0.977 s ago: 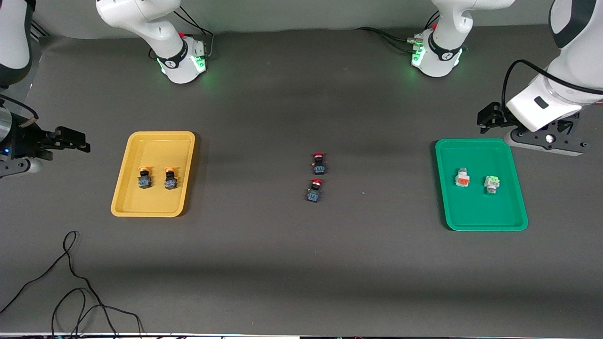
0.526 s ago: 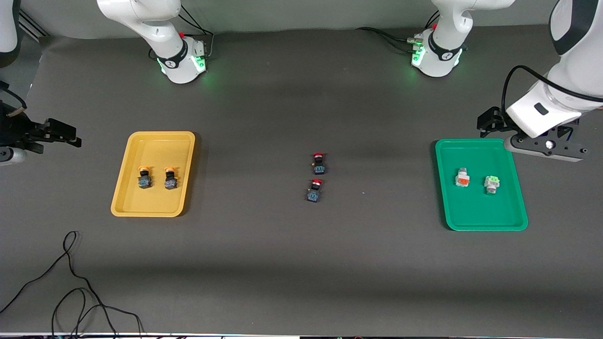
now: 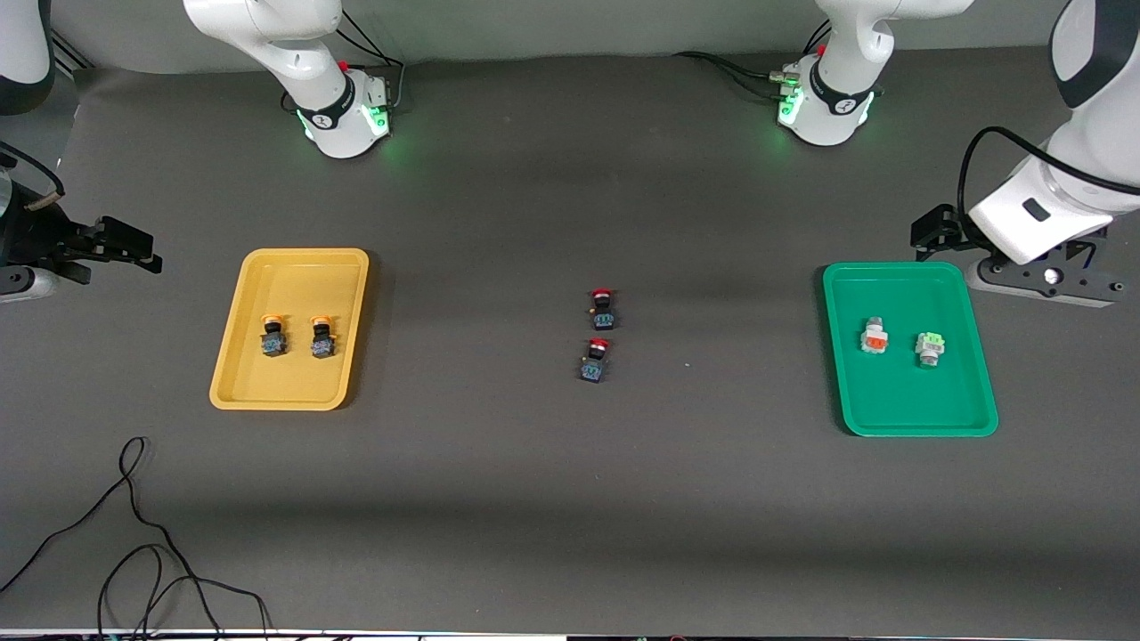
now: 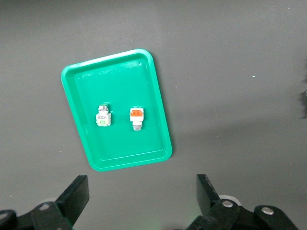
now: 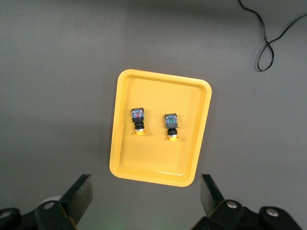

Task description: Place green and yellow buttons in trays

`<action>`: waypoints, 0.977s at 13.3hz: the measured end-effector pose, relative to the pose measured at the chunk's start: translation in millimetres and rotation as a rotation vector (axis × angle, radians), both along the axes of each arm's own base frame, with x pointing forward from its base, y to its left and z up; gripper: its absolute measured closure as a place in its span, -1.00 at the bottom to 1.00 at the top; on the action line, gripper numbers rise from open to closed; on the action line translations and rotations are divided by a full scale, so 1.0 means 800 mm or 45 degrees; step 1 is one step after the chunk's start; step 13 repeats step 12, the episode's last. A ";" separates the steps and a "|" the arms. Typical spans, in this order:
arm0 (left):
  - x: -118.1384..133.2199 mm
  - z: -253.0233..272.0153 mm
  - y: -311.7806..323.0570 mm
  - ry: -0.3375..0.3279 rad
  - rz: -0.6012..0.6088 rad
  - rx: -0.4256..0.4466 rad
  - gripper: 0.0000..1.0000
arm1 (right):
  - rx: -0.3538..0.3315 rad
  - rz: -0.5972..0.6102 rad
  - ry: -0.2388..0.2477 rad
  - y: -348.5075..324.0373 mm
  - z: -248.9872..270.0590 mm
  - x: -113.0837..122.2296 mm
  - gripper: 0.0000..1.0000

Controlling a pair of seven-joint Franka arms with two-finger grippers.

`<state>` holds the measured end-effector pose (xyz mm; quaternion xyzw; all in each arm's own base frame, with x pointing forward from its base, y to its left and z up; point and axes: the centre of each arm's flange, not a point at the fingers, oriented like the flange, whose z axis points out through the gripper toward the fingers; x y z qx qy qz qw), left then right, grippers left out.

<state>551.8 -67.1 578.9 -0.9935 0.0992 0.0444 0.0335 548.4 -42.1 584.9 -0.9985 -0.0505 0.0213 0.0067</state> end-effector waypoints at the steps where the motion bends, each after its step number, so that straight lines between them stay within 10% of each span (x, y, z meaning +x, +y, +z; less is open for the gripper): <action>1: 0.000 0.000 0.004 0.003 0.008 0.000 -1.00 | -0.002 -0.005 -0.007 -0.001 0.002 0.001 -1.00; 13: 0.001 -0.002 0.007 0.009 0.014 0.001 -1.00 | -0.006 -0.037 -0.009 -0.001 0.004 0.001 -1.00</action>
